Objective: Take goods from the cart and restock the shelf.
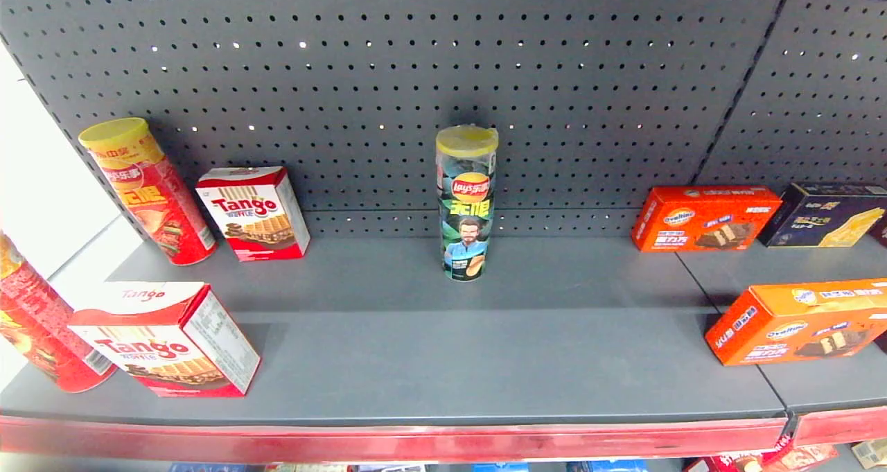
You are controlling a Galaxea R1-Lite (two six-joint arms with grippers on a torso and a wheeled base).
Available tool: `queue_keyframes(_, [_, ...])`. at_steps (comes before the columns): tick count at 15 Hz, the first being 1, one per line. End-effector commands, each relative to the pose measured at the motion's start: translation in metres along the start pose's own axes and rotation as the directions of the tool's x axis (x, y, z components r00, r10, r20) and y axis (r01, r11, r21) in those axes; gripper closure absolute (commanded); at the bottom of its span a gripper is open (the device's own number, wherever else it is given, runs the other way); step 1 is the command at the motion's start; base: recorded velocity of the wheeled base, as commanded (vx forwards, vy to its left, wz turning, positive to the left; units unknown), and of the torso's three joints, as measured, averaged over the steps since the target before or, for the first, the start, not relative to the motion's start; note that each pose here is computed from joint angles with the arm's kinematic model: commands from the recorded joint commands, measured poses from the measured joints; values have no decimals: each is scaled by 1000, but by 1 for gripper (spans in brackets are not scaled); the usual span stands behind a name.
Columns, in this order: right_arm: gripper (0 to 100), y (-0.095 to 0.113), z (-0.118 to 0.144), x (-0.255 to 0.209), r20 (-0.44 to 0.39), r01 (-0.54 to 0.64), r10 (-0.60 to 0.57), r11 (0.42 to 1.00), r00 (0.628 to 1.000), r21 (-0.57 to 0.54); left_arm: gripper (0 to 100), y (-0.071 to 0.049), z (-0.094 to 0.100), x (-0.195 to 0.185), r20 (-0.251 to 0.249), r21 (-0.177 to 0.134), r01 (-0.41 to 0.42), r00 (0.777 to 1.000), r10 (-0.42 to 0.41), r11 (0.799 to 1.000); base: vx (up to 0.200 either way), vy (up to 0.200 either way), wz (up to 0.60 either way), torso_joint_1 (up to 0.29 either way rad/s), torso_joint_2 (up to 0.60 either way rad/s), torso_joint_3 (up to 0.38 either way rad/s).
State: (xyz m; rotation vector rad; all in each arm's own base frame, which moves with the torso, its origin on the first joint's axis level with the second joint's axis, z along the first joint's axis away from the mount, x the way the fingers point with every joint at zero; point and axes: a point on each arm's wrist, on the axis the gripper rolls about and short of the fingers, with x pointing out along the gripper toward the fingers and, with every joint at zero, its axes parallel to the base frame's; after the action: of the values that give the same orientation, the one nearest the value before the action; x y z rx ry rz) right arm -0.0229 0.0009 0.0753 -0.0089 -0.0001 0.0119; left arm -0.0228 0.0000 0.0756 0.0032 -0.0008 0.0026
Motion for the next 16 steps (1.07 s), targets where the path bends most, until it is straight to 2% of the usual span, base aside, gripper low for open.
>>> queue_keyframes(1, [0,0,0,0,-2,0,0,1000,1000,0,0,0,0,0,1,0,-1,1000,1,1000,0,0,0,0,0,0])
queue_keyframes(7, [0,0,0,0,-2,0,0,1000,1000,-5,0,0,0,0,1,0,1,1000,-1,1000,0,0,0,0,0,0])
queue_keyframes(16, [0,0,0,0,-2,0,0,1000,1000,-5,0,0,0,0,1,0,1,1000,-1,1000,0,0,600,2,3,1])
